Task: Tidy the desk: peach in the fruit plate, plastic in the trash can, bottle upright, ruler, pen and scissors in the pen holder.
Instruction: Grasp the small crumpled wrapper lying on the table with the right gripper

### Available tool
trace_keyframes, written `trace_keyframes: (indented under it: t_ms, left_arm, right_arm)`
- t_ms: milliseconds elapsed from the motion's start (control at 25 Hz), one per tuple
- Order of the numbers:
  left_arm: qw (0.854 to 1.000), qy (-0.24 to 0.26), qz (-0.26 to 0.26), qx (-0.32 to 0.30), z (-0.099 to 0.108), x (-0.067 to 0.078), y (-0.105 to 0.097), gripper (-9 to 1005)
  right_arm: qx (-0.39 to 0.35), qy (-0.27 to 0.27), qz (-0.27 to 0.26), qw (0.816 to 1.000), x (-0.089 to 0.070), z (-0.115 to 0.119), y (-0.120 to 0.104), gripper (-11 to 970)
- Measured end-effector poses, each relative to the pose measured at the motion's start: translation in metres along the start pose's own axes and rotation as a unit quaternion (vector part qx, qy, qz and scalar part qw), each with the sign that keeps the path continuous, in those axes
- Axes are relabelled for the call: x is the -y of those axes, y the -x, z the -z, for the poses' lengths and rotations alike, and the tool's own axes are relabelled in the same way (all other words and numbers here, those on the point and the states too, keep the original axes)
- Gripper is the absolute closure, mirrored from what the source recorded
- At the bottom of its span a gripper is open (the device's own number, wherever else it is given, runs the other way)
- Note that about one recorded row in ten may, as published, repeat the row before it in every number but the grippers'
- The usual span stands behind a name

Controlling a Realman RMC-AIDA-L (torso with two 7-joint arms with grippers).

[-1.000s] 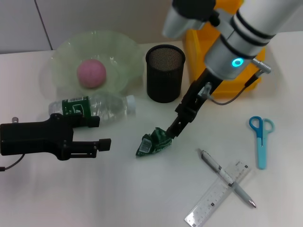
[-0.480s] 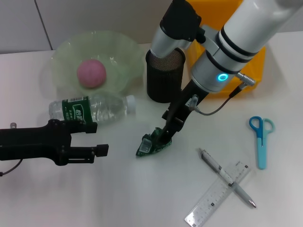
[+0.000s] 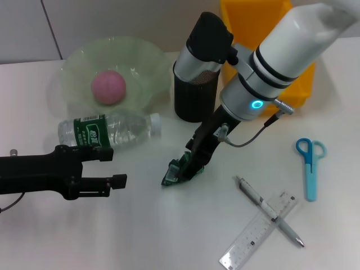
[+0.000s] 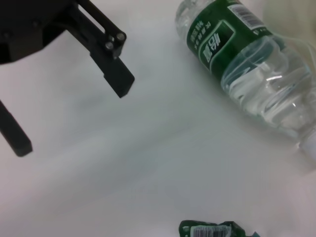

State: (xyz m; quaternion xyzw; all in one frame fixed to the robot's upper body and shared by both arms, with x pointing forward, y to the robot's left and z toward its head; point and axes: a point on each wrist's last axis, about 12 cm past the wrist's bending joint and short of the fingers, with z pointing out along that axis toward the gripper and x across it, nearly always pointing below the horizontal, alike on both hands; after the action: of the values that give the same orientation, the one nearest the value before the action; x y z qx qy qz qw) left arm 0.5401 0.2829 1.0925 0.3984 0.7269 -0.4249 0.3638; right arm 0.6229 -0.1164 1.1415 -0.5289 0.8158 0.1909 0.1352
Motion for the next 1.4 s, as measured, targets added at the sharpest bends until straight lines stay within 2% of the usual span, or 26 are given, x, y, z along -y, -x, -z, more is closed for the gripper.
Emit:
trace_keyframes:
  t_ms: [480, 1040, 1240, 1360, 1400]
  left_arm:
    - [1.000, 0.004, -0.004, 0.000, 0.000, -0.001, 0.001, 181]
    - [1.000, 0.009, -0.012, -0.009, -0.004, -0.004, 0.003, 182]
    - [1.000, 0.009, -0.014, -0.010, -0.005, -0.004, 0.004, 181]
    - [1.000, 0.010, -0.014, -0.009, -0.004, -0.004, 0.005, 181]
    - [1.000, 0.012, -0.015, -0.009, -0.005, -0.005, 0.005, 181]
  right_arm:
    - [0.010, 0.004, -0.001, 1.000, -0.002, -0.012, -0.004, 137]
    - [0.009, -0.004, -0.006, 1.000, 0.001, -0.013, -0.006, 185]
    - [0.009, -0.007, -0.009, 1.000, 0.002, -0.012, -0.008, 364]
    - [0.010, -0.007, -0.011, 1.000, 0.002, -0.013, -0.009, 610]
    - [0.011, -0.007, -0.011, 1.000, 0.003, -0.012, -0.009, 633]
